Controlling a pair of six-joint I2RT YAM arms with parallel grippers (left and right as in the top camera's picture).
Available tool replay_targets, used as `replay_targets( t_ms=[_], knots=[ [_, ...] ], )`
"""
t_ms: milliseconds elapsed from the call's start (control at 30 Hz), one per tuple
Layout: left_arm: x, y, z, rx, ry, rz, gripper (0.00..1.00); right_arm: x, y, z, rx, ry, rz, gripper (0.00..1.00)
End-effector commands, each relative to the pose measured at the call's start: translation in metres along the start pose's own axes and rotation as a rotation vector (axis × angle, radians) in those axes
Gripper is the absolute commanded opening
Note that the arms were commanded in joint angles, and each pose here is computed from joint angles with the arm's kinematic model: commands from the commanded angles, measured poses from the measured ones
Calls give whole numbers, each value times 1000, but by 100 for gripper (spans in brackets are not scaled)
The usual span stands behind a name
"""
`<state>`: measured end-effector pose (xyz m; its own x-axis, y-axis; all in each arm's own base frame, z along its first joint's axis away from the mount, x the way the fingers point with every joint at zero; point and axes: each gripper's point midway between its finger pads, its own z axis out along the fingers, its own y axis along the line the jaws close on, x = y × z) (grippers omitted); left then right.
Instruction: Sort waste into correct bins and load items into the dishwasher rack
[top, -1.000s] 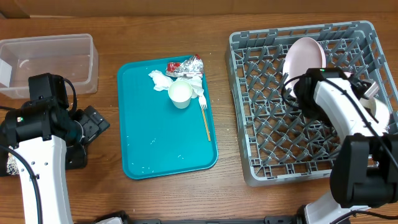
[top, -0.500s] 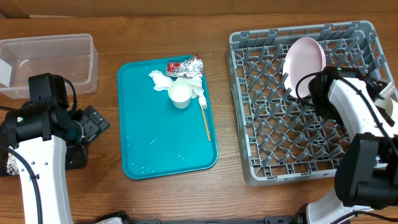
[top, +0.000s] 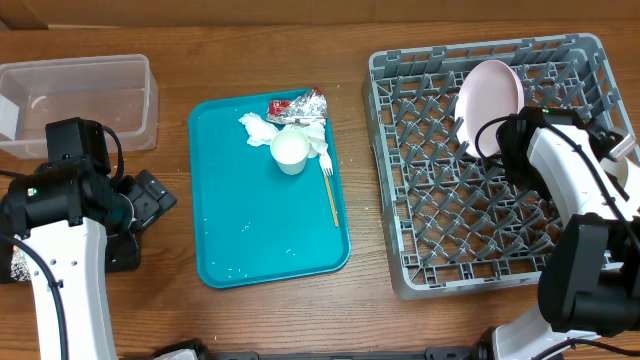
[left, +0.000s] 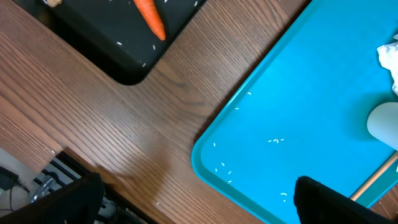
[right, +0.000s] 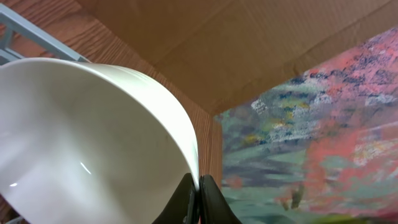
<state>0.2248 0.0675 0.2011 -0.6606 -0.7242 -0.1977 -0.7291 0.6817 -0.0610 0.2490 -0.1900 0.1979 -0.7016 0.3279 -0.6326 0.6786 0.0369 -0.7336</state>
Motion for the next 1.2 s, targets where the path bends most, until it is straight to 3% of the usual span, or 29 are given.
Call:
replay_targets(
  t_ms=[0,433,767,933,1167],
  knots=[
    [-2,0,-4,12,-14,9,100,6,2,0,-5,19,-13,4],
    [-2,0,-4,13,-14,9,100,27,3,0,-21,109,-65,4],
    [-2,0,-4,13,-14,9,100,23,22,-39,-113,6,-101,4],
    [-2,0,-4,13,-14,9,100,32,34,-56,-178,20,-98,35],
    [-2,0,-4,13,-14,9,100,49,44,-66,-260,177,-67,37]
  ],
)
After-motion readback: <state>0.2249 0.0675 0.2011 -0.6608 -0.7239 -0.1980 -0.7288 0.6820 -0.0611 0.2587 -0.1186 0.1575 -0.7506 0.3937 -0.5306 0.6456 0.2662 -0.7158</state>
